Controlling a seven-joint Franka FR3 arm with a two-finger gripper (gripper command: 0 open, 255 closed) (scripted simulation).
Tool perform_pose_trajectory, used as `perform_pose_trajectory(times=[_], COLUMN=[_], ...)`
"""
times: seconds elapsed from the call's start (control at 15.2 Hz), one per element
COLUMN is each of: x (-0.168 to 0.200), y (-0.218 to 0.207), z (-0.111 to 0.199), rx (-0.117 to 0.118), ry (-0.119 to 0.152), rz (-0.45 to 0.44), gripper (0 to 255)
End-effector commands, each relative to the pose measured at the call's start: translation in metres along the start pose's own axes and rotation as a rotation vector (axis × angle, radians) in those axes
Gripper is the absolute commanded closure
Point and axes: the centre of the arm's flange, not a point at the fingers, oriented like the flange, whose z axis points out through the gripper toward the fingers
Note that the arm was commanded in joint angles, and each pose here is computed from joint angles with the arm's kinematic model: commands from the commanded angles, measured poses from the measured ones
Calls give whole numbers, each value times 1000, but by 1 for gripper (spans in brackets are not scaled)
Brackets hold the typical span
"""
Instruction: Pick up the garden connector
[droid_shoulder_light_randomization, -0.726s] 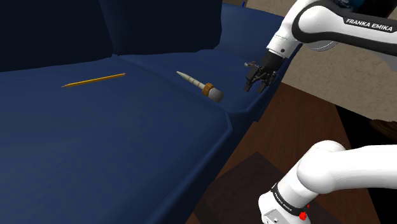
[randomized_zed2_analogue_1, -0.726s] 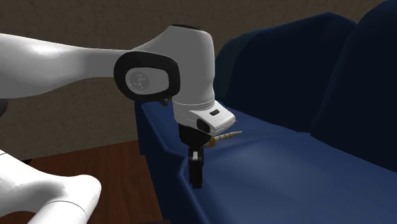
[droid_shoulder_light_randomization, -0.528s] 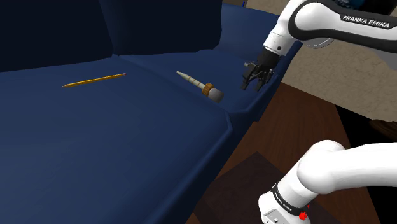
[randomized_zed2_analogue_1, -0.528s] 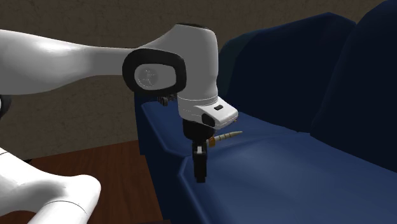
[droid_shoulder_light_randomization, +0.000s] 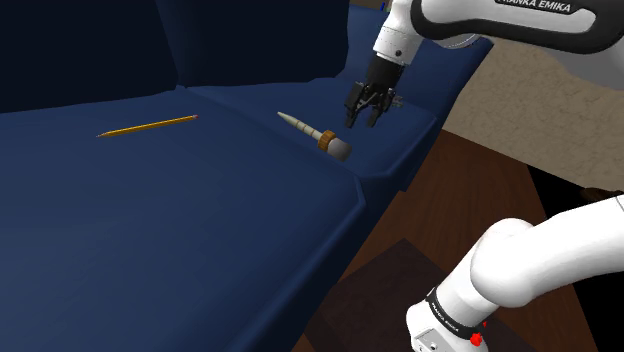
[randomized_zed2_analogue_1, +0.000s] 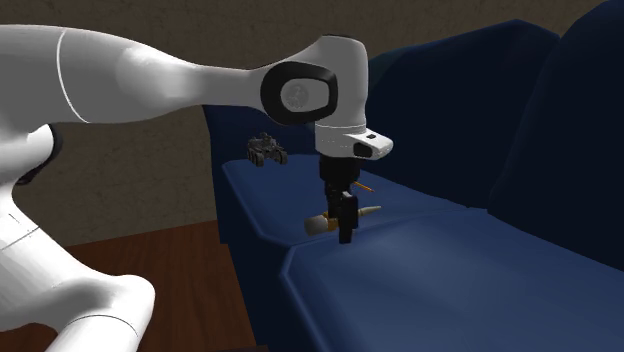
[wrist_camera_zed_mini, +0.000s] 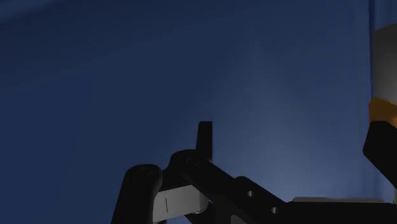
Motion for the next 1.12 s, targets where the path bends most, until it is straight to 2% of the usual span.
perform_pose_trajectory(times=[0.0, 0.53, 1.06], x=[15, 64, 62], y=[-25, -130, -127], z=[0, -2, 38], rx=[-18, -92, -92], ry=[-5, -21, -21], rz=[-40, -193, -193], gripper=[0, 0, 0])
